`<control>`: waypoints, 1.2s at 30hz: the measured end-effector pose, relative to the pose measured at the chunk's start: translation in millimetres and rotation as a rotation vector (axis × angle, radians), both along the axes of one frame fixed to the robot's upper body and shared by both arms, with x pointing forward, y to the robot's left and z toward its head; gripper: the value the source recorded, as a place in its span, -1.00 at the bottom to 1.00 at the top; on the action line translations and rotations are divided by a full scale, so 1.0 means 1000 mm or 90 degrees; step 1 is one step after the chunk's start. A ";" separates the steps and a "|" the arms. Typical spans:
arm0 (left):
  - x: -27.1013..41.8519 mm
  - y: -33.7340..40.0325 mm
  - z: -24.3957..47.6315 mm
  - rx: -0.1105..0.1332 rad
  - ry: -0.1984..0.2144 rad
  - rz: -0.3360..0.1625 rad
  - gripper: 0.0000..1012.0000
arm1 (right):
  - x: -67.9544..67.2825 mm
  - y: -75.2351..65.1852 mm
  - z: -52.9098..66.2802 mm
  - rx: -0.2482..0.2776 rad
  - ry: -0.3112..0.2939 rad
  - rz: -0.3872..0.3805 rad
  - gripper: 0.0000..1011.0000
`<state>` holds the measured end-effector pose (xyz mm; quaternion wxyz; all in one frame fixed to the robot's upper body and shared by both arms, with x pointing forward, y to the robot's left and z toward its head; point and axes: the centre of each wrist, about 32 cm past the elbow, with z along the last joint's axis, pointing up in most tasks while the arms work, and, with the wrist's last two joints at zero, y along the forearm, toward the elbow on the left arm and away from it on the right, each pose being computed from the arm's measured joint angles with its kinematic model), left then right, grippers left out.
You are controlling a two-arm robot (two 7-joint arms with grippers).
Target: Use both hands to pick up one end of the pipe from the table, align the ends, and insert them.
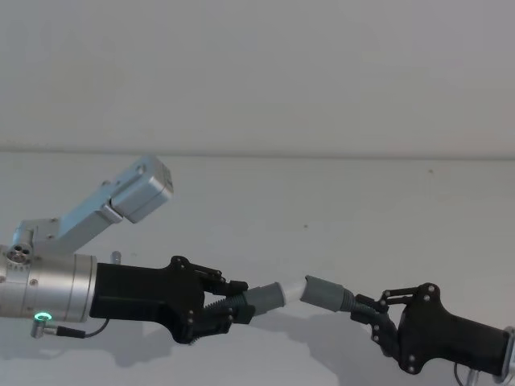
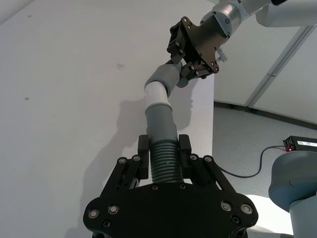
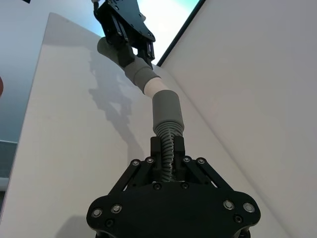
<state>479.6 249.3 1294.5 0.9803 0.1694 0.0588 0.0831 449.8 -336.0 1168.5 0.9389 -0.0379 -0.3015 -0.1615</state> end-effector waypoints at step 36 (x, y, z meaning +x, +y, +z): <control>0.0013 0.0005 -0.0008 0.000 0.002 0.002 -0.34 | 0.001 0.000 0.001 -0.009 -0.010 0.011 -0.77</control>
